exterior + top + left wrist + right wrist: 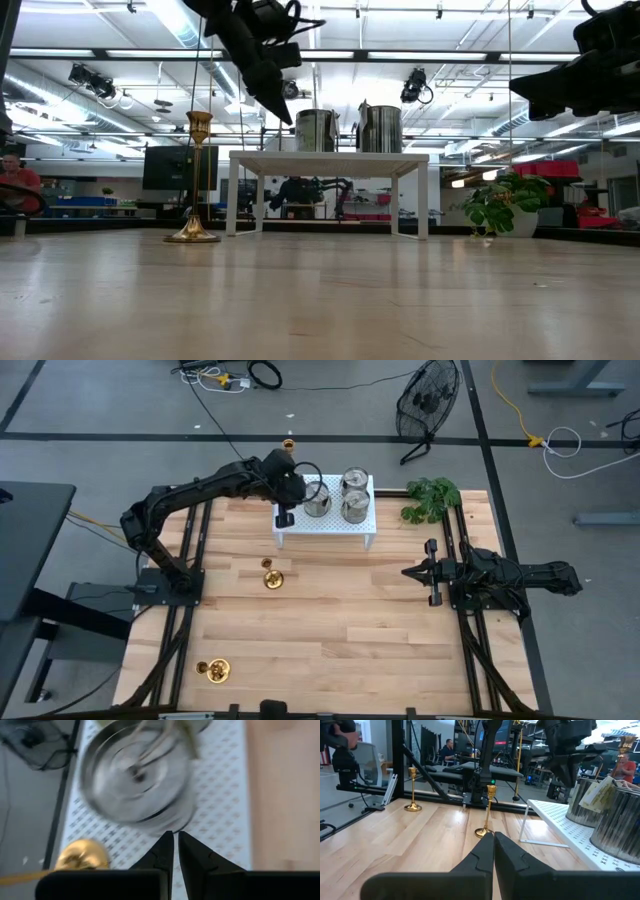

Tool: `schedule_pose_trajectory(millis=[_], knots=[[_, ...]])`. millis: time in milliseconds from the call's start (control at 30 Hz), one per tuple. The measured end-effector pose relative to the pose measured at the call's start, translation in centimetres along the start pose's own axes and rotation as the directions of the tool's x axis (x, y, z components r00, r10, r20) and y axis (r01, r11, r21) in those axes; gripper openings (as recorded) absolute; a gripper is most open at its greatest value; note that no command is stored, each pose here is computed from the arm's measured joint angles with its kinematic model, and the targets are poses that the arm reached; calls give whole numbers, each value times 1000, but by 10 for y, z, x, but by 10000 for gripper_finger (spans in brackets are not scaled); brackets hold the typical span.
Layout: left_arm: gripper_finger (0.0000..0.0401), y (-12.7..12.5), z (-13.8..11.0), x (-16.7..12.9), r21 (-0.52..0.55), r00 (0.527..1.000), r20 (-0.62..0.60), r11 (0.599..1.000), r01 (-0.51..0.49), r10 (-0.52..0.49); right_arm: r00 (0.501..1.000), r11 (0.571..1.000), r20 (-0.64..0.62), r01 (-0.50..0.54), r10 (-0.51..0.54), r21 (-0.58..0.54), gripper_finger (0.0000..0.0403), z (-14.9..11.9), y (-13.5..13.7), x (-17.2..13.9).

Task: Pick & Place candle stick holders
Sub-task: Put the scented candle can on the shelf

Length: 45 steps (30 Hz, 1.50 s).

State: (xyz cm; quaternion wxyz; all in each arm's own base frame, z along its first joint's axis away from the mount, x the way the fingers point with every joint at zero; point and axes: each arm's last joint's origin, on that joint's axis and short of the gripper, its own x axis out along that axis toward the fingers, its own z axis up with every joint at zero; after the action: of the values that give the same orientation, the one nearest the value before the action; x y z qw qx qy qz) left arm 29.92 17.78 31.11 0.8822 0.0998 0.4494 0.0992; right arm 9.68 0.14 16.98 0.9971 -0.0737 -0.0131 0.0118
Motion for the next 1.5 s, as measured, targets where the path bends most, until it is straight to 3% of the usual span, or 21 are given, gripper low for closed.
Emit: schedule_pose_trajectory(millis=[400, 700, 1500], knots=[[31, 9, -3, 9, -25, 999, -16, 999, -35, 35, 1000, 1000, 0, 0, 0, 0, 17, 0, 0, 0], [5, 11, 2, 9, -24, 998, 39, 998, -50, 51, 1000, 1000, 0, 0, 0, 0, 17, 0, 0, 0], [5, 13, 13, 8, -89, 984, 170, 996, -28, 43, 1000, 1000, 0, 0, 0, 0, 17, 0, 0, 0]])
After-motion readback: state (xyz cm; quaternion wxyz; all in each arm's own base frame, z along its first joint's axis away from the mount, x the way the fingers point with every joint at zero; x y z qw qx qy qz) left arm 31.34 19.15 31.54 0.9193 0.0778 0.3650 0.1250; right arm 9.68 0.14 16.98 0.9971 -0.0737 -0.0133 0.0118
